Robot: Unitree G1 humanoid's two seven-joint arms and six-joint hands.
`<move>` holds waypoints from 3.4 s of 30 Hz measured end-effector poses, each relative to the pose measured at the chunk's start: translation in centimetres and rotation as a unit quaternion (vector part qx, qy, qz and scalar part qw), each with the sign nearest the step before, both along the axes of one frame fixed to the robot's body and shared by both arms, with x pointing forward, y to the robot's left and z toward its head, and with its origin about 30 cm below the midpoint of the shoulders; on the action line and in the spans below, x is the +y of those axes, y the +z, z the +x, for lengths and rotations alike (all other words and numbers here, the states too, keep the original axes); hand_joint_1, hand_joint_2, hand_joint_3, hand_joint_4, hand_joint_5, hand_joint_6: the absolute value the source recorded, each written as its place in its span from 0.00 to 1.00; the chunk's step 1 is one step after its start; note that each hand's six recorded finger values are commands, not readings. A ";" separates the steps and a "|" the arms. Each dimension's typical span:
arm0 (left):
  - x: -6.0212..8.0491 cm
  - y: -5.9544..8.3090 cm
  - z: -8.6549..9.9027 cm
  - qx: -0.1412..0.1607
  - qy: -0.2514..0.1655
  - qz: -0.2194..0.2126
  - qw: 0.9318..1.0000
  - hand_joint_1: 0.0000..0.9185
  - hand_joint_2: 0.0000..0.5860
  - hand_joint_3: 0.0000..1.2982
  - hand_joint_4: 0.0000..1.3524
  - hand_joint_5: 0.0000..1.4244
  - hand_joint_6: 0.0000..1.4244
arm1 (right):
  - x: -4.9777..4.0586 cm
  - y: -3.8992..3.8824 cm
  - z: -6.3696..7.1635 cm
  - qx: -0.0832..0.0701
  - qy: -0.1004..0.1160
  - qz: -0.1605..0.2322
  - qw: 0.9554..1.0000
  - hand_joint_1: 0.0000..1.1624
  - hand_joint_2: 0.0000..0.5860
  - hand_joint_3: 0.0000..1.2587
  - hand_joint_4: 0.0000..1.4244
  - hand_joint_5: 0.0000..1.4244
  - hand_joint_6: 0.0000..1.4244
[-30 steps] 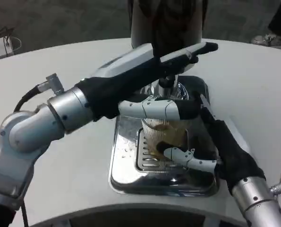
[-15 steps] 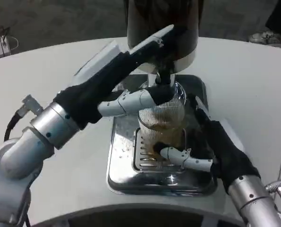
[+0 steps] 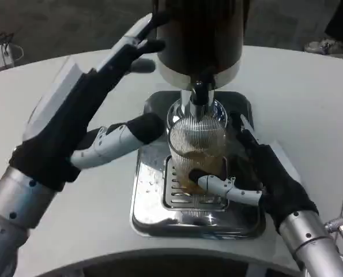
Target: Grasp the cup under the faucet to collect the drink, then remove the cup.
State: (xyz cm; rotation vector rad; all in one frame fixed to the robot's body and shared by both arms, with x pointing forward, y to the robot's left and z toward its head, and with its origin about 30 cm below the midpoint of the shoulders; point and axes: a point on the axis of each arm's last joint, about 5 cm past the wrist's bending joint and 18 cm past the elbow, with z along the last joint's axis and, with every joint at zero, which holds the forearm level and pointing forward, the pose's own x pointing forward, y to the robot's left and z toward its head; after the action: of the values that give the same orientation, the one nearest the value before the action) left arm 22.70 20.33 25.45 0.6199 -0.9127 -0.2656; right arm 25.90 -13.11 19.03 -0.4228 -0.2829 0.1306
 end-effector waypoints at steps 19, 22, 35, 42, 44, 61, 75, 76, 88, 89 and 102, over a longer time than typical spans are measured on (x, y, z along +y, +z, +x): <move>4.6 -6.4 -5.6 0.181 0.151 0.064 0.970 0.00 0.02 0.08 0.04 0.10 0.17 | 1.28 0.05 1.4 -0.002 0.024 0.019 1.000 0.69 0.34 0.00 0.00 0.02 0.04; 4.6 -6.6 -5.8 0.187 0.154 0.070 0.968 0.00 0.02 0.08 0.03 0.09 0.17 | 1.53 -0.06 1.5 -0.003 0.026 0.024 0.999 0.69 0.34 0.00 0.00 0.02 0.04; 4.9 -7.6 -6.3 0.234 0.157 0.102 0.954 0.00 0.02 0.08 0.03 0.09 0.16 | 3.31 -0.23 2.4 -0.019 0.006 0.028 0.999 0.70 0.34 0.00 0.01 0.05 0.05; 5.1 -7.7 -6.4 0.245 0.160 0.108 0.950 0.00 0.02 0.08 0.04 0.09 0.16 | 4.06 -0.53 2.6 -0.029 -0.010 0.026 0.999 0.72 0.35 0.02 0.09 0.14 0.13; 5.1 -7.7 -6.5 0.247 0.161 0.109 0.949 0.00 0.02 0.08 0.04 0.09 0.16 | 4.26 -0.53 2.6 -0.035 -0.018 0.029 0.999 0.73 0.35 0.06 0.12 0.16 0.15; 5.2 -7.8 -6.5 0.257 0.164 0.109 0.946 0.00 0.02 0.11 0.05 0.10 0.16 | 6.42 -1.29 2.1 -0.057 -0.061 0.035 0.996 0.79 0.41 0.40 0.44 0.48 0.44; 5.6 -7.8 -6.5 0.259 0.162 0.099 0.947 0.00 0.02 0.12 0.06 0.10 0.16 | 7.36 -2.28 1.0 -0.087 -0.108 0.039 0.990 0.83 0.40 0.72 0.80 0.89 0.94; 5.6 -7.8 -6.5 0.259 0.162 0.099 0.947 0.00 0.02 0.12 0.06 0.10 0.16 | 7.34 -2.31 1.0 -0.087 -0.109 0.038 0.989 0.83 0.40 0.76 0.83 0.91 0.98; 5.9 -8.0 -6.1 0.258 0.162 0.097 0.948 0.00 0.02 0.12 0.06 0.10 0.16 | 6.84 -2.42 -0.3 -0.087 -0.065 0.019 0.994 0.83 0.40 0.87 0.94 1.00 1.00; 5.9 -8.0 -6.1 0.258 0.162 0.097 0.948 0.00 0.02 0.12 0.06 0.10 0.16 | 6.78 -2.40 -0.3 -0.087 -0.060 0.014 0.994 0.83 0.40 0.88 0.94 1.00 1.00; 6.0 -7.3 -5.6 0.234 0.164 0.100 0.953 0.00 0.02 0.12 0.04 0.08 0.15 | 5.32 -1.34 -3.0 -0.097 0.026 -0.025 0.995 0.84 0.20 0.84 0.89 0.99 1.00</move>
State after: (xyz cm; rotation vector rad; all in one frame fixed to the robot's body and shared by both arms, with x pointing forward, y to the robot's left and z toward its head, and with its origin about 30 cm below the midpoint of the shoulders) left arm 17.11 26.35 18.16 0.8396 -0.3201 -0.1937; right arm 22.94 -7.79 17.69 -0.4792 -0.4835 0.1482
